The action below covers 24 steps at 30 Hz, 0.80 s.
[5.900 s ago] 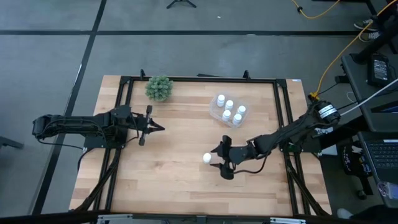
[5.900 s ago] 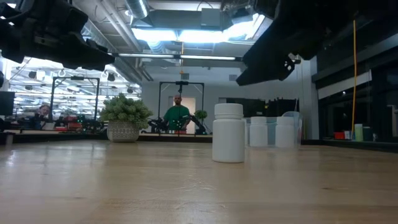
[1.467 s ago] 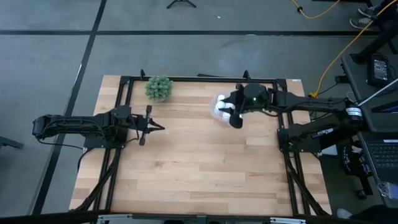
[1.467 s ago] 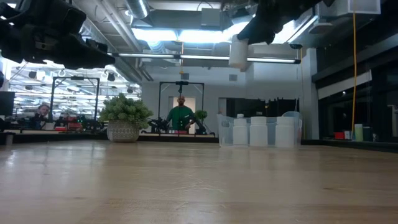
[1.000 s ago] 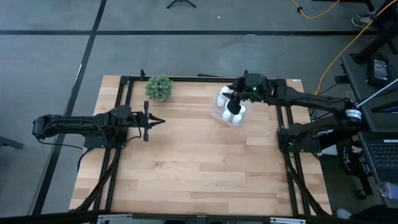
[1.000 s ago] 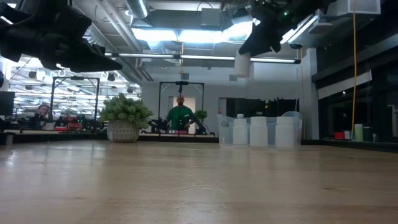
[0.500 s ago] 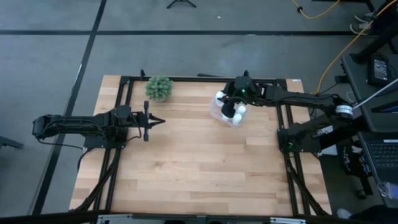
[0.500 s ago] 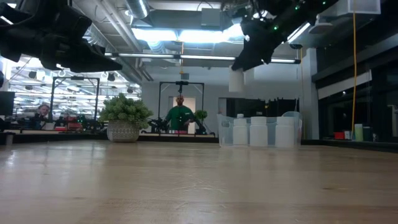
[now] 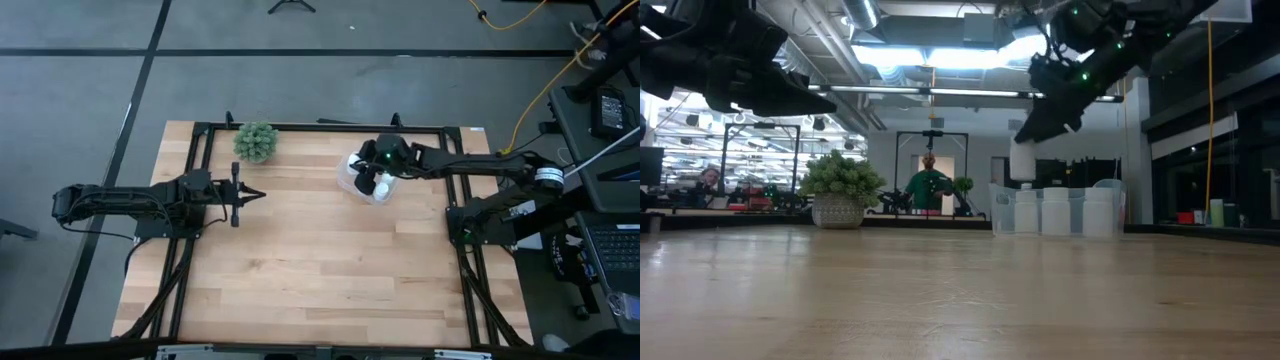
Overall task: Pick and place pill bottles into a basket
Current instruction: Put the white pill bottle into the transparent bin
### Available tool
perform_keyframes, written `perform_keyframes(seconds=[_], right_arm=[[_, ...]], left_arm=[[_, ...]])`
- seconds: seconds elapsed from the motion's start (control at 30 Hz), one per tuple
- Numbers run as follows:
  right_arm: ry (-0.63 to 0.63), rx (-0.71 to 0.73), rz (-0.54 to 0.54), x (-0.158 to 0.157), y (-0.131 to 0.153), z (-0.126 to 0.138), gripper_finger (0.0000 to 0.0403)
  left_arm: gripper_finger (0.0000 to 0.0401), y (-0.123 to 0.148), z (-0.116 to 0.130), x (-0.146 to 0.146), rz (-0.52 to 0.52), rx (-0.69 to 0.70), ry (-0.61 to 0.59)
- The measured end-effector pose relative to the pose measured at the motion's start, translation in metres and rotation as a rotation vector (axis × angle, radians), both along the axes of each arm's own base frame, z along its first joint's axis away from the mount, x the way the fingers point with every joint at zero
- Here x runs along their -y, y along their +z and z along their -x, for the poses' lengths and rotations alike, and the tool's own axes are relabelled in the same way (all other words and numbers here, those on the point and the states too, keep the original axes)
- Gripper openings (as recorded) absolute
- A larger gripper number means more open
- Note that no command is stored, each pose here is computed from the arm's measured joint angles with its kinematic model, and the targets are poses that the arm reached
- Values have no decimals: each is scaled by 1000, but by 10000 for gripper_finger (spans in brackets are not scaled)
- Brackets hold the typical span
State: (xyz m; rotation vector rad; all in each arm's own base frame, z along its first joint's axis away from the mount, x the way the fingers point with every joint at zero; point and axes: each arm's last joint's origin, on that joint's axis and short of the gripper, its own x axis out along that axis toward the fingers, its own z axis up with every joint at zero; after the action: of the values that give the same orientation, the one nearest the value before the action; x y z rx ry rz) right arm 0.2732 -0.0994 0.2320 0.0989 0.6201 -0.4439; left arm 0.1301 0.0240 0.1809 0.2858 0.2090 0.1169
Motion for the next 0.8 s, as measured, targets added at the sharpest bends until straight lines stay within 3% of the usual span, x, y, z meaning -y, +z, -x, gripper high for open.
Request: perform_keyframes(seconds=[0.23, 0.8], right_arm=[[-10, 19, -8, 1, -26, -1, 148], [-45, -116, 7, 8, -73, -17, 148]], left_arm=[[2, 0, 0, 0, -16, -2, -3], [2, 0, 0, 0, -18, -2, -2]])
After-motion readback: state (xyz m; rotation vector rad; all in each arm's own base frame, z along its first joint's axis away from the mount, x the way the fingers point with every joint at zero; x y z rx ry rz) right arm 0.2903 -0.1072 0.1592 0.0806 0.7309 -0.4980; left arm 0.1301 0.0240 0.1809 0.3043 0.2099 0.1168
